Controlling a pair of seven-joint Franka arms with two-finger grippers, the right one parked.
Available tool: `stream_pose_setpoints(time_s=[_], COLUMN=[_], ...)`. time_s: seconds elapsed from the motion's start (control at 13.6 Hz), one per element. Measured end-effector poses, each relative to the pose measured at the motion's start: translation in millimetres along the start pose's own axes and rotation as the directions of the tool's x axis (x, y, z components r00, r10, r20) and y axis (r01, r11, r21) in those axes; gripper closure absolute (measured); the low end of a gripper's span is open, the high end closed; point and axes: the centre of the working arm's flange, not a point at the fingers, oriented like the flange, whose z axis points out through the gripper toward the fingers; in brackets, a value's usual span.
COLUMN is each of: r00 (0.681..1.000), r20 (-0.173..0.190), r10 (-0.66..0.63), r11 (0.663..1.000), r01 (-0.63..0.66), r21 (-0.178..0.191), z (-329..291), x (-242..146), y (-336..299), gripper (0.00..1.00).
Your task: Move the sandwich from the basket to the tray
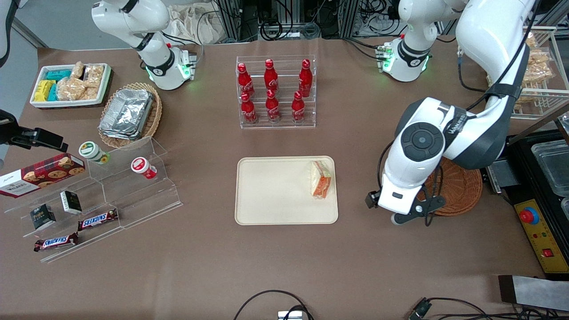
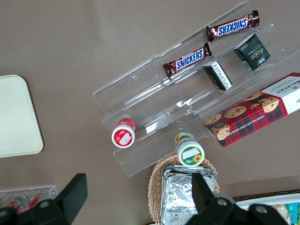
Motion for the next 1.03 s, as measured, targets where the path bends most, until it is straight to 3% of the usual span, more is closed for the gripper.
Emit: stream_pose_setpoints(time_s=[0.15,0.37,1.03], r00=[1.000,0.999,0.984], r20=[0.006,0.019,0.067], r10=[0.016,0.034,0.166], r11=[1.000,0.999,0.986], r01=[-0.016,-0.034,-0.164], r21=[0.007,-0.010,-0.037], z=[-4,-21,-67], x=[3,8,29], y=[-7,-22,-147], gripper=[0.00,0.00,0.00])
